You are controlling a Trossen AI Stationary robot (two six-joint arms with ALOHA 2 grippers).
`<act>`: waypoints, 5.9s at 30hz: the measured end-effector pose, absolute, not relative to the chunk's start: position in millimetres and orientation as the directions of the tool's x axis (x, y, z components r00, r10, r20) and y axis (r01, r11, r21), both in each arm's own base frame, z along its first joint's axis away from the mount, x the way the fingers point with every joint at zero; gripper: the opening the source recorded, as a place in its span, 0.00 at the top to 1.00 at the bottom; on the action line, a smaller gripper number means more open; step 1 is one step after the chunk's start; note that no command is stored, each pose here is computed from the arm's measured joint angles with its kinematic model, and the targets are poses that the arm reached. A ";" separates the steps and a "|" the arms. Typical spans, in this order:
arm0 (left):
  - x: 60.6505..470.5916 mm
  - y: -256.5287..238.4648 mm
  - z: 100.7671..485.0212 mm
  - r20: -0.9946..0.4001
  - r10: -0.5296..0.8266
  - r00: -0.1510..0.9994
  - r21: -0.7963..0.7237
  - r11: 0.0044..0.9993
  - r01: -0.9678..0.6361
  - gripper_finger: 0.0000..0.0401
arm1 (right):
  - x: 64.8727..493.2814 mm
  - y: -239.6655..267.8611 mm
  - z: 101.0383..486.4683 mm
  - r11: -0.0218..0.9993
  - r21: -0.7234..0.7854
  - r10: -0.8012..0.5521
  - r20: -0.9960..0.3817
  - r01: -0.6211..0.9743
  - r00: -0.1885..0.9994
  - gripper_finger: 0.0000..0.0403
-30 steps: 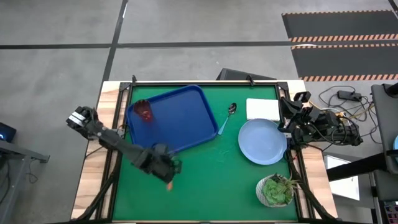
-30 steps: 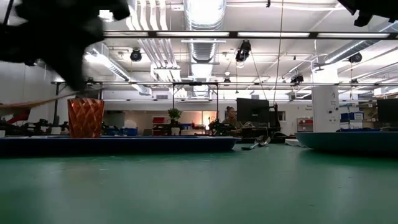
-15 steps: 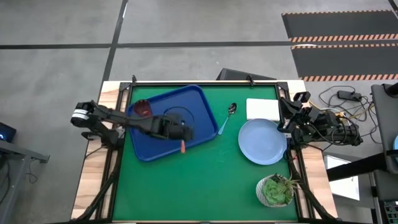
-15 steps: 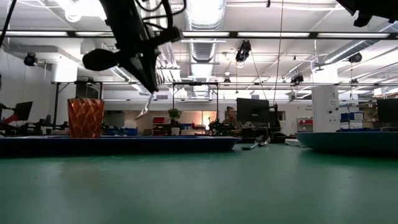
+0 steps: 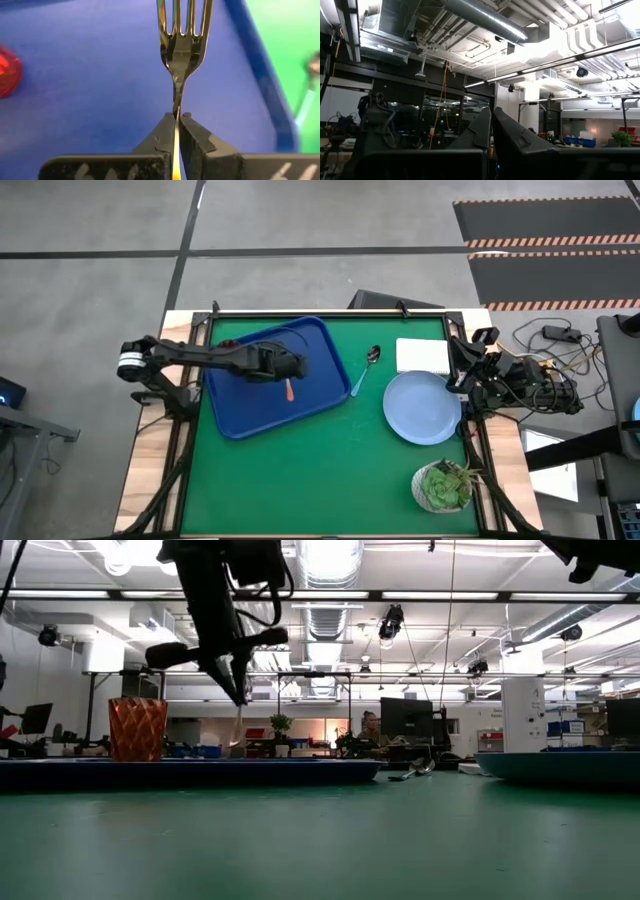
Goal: Pick and place plate/cup/fork/spoon on tray
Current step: Put the orange fork to the bottom right on the blue serving tray
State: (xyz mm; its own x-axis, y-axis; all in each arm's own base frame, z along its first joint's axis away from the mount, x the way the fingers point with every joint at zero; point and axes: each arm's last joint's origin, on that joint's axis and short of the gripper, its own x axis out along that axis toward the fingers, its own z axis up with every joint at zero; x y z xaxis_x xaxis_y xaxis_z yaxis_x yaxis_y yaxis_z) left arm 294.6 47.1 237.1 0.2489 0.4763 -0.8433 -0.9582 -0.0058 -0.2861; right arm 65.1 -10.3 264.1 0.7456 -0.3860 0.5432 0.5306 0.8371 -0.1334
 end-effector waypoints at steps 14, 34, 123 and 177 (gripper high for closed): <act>303.5 52.7 218.6 -0.863 0.459 0.211 -0.275 -0.076 -0.959 1.00 | 65.1 -10.4 264.1 0.836 -0.134 -0.387 0.543 0.532 0.745 0.98; 304.2 54.0 204.1 -0.874 0.454 0.171 -0.248 -0.117 -0.962 0.84 | 65.1 -10.3 264.0 0.837 -0.134 -0.386 0.543 0.531 0.746 0.98; 140.4 -5.4 285.5 0.195 0.329 0.924 0.699 0.615 -0.366 0.84 | 503.5 -93.0 204.7 0.935 0.145 -0.195 -0.551 0.323 0.811 0.98; 135.7 0.1 285.5 0.192 0.481 0.855 0.677 0.566 -0.470 0.84 | 518.2 -112.3 145.4 0.983 -0.095 -0.162 -0.855 0.159 0.492 0.98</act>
